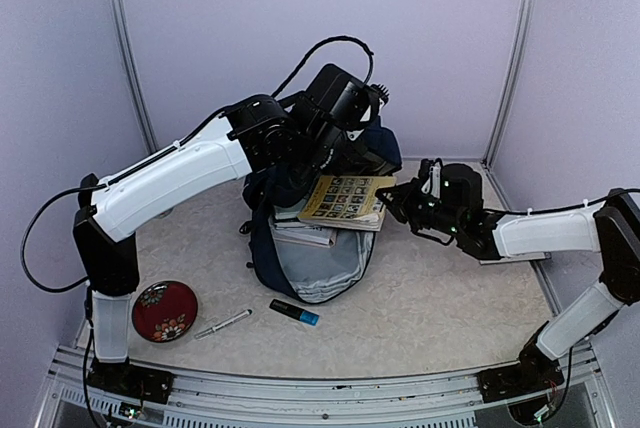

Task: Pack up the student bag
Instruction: Place the book in the largest pocket of the bag.

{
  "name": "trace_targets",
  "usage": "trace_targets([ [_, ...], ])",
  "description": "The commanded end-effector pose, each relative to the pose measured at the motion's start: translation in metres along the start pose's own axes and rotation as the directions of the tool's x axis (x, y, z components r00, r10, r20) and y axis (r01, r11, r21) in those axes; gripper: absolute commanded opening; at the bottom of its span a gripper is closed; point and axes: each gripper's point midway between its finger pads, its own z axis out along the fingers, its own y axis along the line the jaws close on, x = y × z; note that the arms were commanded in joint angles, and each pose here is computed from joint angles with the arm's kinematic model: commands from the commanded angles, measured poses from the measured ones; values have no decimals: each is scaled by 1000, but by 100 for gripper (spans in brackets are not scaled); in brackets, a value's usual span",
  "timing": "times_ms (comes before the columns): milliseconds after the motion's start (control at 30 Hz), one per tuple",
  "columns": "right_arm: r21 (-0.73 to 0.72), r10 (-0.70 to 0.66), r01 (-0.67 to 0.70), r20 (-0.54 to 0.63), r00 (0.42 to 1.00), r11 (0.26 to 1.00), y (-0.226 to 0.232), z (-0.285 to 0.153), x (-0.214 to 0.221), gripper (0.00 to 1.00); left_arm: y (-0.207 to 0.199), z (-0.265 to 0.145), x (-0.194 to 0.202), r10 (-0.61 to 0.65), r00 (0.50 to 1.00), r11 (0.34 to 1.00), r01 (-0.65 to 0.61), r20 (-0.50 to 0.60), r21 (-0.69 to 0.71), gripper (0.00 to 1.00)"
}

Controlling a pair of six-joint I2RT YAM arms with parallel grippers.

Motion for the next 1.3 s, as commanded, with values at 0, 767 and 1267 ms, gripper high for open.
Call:
trace_targets([
  [0,-36,54,-46,270,961,998,21,-13,-51,0,28,-49,-60,-257,944,965,242,209,98,0],
  [767,-88,111,-87,320,941,992,23,48,-29,0,-30,-76,-87,-453,864,752,237,221,614,0],
  [1267,161,-54,41,73,996,986,-23,71,32,48,9,-32,-55,-529,833,736,356,161,576,0],
])
